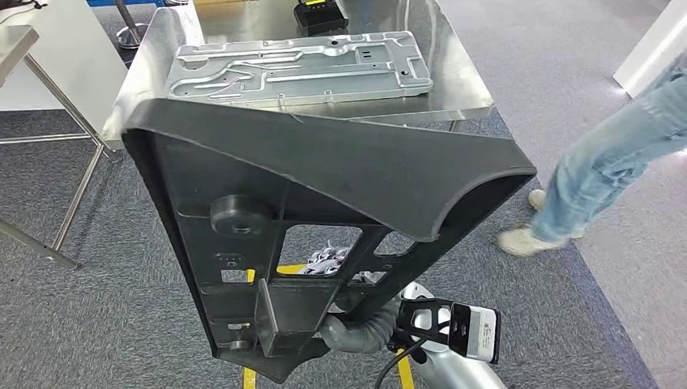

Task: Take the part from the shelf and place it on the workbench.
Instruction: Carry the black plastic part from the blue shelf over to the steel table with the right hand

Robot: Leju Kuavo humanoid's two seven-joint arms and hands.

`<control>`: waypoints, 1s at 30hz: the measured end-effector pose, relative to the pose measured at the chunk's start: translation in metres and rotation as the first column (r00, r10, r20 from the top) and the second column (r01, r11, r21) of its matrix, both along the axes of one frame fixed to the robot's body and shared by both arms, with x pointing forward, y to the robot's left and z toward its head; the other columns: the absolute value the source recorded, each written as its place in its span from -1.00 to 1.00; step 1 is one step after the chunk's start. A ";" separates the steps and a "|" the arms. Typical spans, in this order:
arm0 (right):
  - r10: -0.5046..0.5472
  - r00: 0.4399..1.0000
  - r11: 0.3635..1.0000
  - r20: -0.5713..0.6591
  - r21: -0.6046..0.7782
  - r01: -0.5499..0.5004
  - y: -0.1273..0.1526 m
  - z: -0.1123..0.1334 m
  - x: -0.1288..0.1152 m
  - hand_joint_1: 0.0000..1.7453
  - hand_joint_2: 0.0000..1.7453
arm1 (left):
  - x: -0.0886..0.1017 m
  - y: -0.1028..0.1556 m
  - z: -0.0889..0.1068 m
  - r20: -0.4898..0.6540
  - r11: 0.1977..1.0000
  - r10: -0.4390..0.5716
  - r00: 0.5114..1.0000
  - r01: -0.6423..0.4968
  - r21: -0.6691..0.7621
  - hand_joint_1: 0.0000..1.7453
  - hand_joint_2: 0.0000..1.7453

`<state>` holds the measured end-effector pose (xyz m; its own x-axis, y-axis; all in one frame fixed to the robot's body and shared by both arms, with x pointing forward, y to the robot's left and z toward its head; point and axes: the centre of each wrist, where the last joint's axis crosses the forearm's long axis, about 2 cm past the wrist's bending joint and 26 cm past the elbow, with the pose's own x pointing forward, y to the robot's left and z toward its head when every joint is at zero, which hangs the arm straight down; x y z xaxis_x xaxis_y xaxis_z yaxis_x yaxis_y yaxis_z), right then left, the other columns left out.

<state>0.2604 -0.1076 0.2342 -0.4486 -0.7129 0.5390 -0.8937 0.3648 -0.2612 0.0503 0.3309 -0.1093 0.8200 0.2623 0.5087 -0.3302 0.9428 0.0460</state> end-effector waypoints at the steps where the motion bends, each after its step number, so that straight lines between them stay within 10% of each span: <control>1: 0.000 1.000 1.000 -0.001 0.000 0.000 0.000 0.000 0.000 1.00 1.00 | -0.001 0.000 0.000 -0.001 1.000 0.000 1.000 0.000 0.000 -1.00 -1.00; 30: -0.008 1.000 0.999 0.006 0.040 0.008 -0.001 0.008 0.001 1.00 1.00 | 0.002 0.002 0.000 0.004 1.000 -0.001 1.000 0.001 0.003 -1.00 -1.00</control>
<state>0.2615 -0.1087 0.2421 -0.4578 -0.7300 0.5074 -0.8890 0.3825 -0.2518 0.0526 0.3326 -0.1089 0.8182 0.2597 0.5129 -0.3291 0.9431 0.0475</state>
